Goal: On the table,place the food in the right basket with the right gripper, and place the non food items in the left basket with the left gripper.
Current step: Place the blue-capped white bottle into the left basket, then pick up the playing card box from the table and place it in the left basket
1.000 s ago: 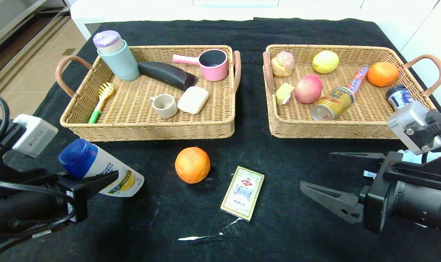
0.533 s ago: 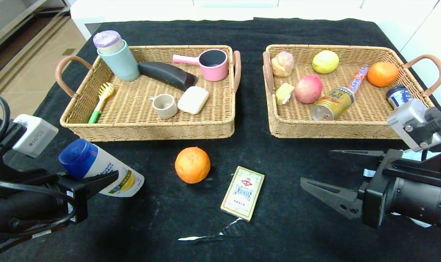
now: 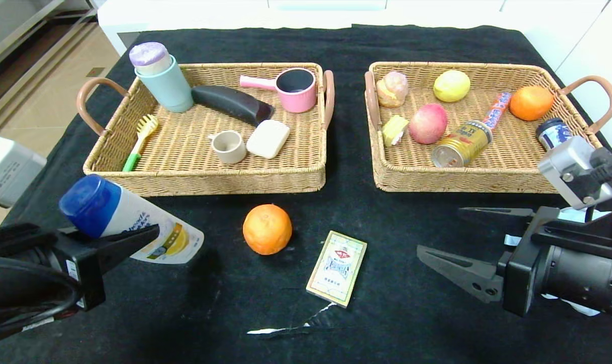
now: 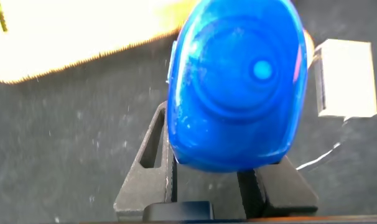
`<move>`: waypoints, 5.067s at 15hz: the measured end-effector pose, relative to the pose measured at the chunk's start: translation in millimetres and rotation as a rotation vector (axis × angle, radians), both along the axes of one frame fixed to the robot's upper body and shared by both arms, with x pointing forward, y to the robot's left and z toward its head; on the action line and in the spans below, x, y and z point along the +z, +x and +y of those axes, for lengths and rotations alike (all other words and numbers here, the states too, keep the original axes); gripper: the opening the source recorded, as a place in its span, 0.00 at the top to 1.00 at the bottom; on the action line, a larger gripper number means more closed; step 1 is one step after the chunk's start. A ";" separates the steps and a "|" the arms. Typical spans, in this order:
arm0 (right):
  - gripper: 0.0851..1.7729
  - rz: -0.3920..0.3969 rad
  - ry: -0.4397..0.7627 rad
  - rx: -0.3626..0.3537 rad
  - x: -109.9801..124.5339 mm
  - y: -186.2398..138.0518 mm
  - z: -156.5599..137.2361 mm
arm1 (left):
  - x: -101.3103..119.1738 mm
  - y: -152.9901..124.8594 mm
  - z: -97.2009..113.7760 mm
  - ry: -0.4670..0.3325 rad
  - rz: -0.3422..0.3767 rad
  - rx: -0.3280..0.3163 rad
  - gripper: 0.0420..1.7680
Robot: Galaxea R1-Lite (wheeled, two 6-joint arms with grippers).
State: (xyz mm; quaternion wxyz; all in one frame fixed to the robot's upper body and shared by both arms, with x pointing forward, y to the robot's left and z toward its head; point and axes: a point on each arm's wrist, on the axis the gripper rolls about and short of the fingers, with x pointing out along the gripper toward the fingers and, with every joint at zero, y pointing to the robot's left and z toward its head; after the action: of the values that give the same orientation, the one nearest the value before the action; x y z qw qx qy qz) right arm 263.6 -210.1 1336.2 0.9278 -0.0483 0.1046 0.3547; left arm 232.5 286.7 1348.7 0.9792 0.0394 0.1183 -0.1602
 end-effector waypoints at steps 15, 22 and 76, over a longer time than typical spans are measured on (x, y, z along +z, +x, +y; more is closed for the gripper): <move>0.04 -0.013 0.011 -0.003 1.8 -0.4 -0.8 | 71.9 28.1 -4.4 -0.153 -0.238 0.062 0.67; 0.04 -0.023 0.019 -0.009 4.5 -1.5 -3.1 | 83.1 94.5 10.5 -0.151 -0.257 0.192 0.67; 0.04 -0.095 0.036 -0.011 16.5 -13.0 -13.1 | 52.7 4.7 -21.7 0.063 0.168 0.026 0.04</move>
State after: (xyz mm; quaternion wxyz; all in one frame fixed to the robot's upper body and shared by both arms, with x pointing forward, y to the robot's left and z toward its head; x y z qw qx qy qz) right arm 250.6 -223.3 1352.7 0.9345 -0.0477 0.0542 0.3486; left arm 237.2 265.0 1401.4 0.9661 0.0549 0.2055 -0.1467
